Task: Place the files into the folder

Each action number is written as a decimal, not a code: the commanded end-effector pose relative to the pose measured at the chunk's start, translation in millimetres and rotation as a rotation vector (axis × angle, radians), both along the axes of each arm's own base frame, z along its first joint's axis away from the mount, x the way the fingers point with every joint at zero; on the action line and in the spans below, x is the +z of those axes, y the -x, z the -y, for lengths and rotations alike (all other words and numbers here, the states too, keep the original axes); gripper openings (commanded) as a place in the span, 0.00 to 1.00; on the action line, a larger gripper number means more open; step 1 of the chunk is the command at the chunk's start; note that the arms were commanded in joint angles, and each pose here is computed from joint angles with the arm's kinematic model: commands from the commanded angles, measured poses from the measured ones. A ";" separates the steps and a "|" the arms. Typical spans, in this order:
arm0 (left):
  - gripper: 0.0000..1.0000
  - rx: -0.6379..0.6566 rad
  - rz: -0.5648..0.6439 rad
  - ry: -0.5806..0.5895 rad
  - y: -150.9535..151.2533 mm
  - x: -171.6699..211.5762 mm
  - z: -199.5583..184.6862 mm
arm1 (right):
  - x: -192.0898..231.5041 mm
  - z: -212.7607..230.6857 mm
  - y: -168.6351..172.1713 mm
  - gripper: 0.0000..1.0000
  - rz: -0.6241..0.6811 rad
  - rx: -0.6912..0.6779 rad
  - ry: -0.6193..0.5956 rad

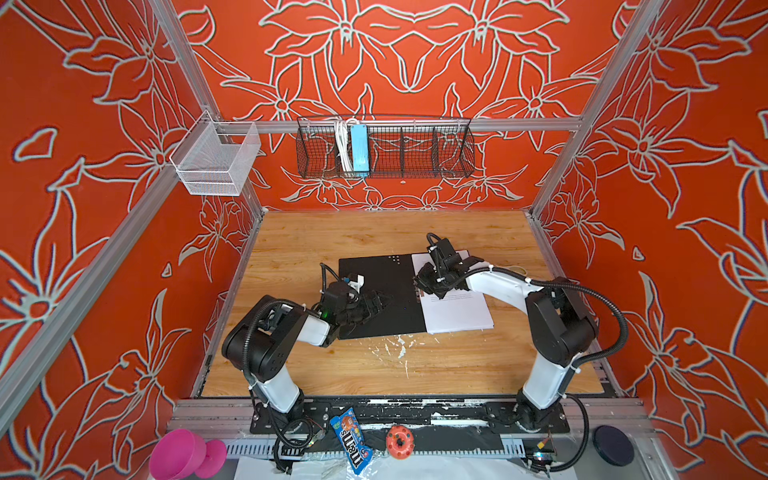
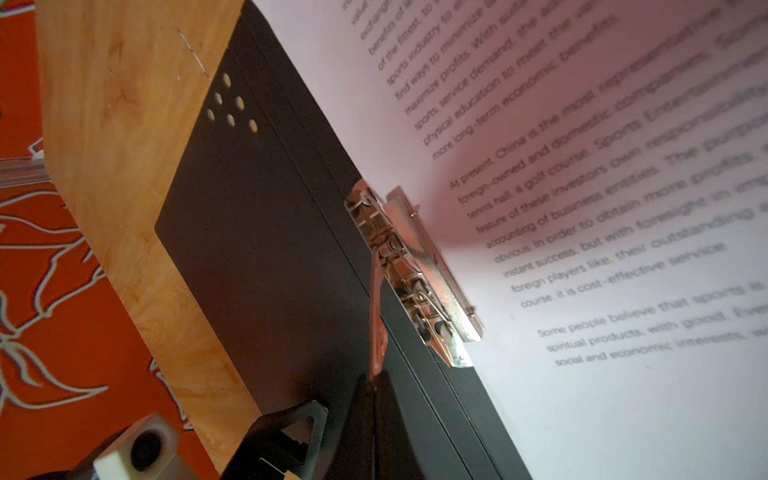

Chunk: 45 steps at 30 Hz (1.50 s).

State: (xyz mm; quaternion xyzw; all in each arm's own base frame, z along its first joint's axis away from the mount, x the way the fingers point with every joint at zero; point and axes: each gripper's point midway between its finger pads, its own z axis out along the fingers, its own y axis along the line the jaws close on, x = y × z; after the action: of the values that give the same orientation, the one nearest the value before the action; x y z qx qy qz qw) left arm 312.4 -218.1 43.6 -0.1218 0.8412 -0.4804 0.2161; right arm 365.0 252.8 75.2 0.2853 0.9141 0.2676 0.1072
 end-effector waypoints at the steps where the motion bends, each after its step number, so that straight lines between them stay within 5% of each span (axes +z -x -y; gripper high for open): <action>1: 0.98 0.065 -0.555 -0.258 102.6 -117.7 -50.6 | 4.2 0.9 6.2 0.00 -0.003 -0.008 -0.004; 11: 0.98 0.163 -0.617 -0.171 102.0 -121.7 -67.0 | 2.6 -21.1 -13.9 0.00 0.035 0.070 -0.004; 27: 0.98 0.216 -0.644 -0.300 109.1 -118.2 -92.3 | -97.1 33.9 44.6 0.00 -0.065 0.126 0.203; 45: 0.98 0.256 -0.723 -0.353 123.3 -127.7 -108.9 | -157.8 107.1 90.3 0.00 -0.184 0.112 0.428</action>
State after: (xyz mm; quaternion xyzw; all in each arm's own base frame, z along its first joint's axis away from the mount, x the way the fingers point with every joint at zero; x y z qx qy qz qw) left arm 312.0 -179.2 41.5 -0.1878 0.8400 -0.4695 0.1967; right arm 354.0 257.7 23.3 0.1570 0.9227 0.3007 0.1832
